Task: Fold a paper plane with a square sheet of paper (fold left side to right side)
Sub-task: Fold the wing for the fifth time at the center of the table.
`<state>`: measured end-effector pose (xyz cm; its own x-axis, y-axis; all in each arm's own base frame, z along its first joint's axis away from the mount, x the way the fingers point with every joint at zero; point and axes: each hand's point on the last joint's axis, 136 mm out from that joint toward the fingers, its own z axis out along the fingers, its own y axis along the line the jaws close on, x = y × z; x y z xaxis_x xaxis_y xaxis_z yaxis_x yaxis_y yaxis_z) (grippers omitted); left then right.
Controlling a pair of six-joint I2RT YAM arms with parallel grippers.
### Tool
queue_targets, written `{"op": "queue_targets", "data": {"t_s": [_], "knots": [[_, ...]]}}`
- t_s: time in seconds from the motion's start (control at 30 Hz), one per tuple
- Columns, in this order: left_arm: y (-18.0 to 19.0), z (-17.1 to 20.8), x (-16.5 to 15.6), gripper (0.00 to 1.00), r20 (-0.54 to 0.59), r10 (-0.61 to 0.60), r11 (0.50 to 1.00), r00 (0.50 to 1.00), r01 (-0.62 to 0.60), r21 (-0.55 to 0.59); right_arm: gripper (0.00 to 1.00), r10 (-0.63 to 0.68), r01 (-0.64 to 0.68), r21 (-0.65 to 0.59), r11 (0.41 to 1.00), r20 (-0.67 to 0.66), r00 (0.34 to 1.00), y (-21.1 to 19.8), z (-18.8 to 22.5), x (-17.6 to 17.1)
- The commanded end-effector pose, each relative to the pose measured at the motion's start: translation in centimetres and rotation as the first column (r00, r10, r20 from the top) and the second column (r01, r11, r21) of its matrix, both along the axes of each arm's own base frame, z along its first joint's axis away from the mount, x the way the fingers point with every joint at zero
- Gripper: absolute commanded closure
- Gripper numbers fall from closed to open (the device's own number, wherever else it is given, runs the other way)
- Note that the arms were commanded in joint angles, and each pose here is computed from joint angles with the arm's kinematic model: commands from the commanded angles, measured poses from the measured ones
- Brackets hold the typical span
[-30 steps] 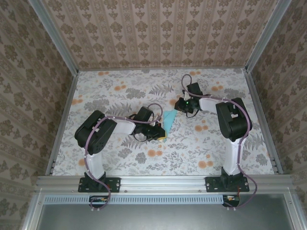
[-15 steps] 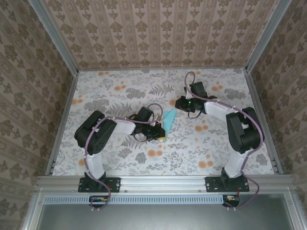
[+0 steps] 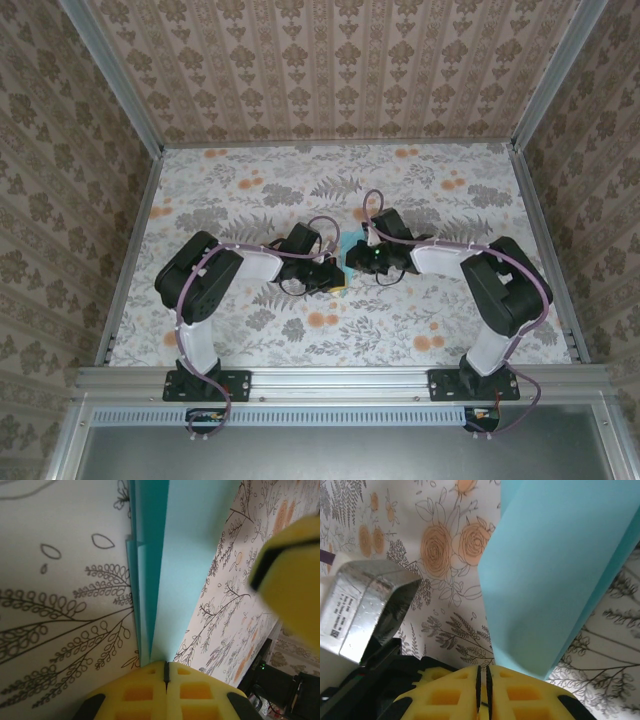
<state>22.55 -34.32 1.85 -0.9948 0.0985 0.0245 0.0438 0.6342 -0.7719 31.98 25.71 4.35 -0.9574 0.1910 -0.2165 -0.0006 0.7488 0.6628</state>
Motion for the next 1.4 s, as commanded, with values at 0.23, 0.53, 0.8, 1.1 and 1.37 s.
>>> {"op": "queue_targets", "data": {"t_s": [0.23,0.53,0.8,1.1,1.37], "knots": [[3.7,-4.5,-3.2,1.0,-0.123,0.028,0.978,0.992,-0.002,0.207,0.87,-0.011,0.011,-0.003,1.0,-0.066,0.998,0.5,-2.2,-1.1],[3.7,-4.4,-3.1,1.0,-0.125,0.028,0.979,0.992,-0.002,0.205,0.87,-0.02,0.013,-0.075,0.997,-0.095,0.995,-0.4,-4.3,-1.2],[3.6,-4.5,-3.2,1.0,-0.13,0.025,0.979,0.991,0.002,0.205,0.87,-0.057,0.047,-0.12,0.992,-0.087,0.995,-2.5,-5.2,-0.2],[3.6,-4.5,-3.2,1.0,-0.131,0.024,0.979,0.991,0.004,0.205,0.87,-0.077,0.073,-0.084,0.994,-0.047,0.996,-3.4,-3.6,3.0],[3.6,-4.4,-3.1,1.0,-0.124,0.024,0.979,0.992,0.002,0.203,0.87,-0.07,0.07,-0.038,0.997,-0.003,0.998,-2.9,-0.9,4.1]]}}
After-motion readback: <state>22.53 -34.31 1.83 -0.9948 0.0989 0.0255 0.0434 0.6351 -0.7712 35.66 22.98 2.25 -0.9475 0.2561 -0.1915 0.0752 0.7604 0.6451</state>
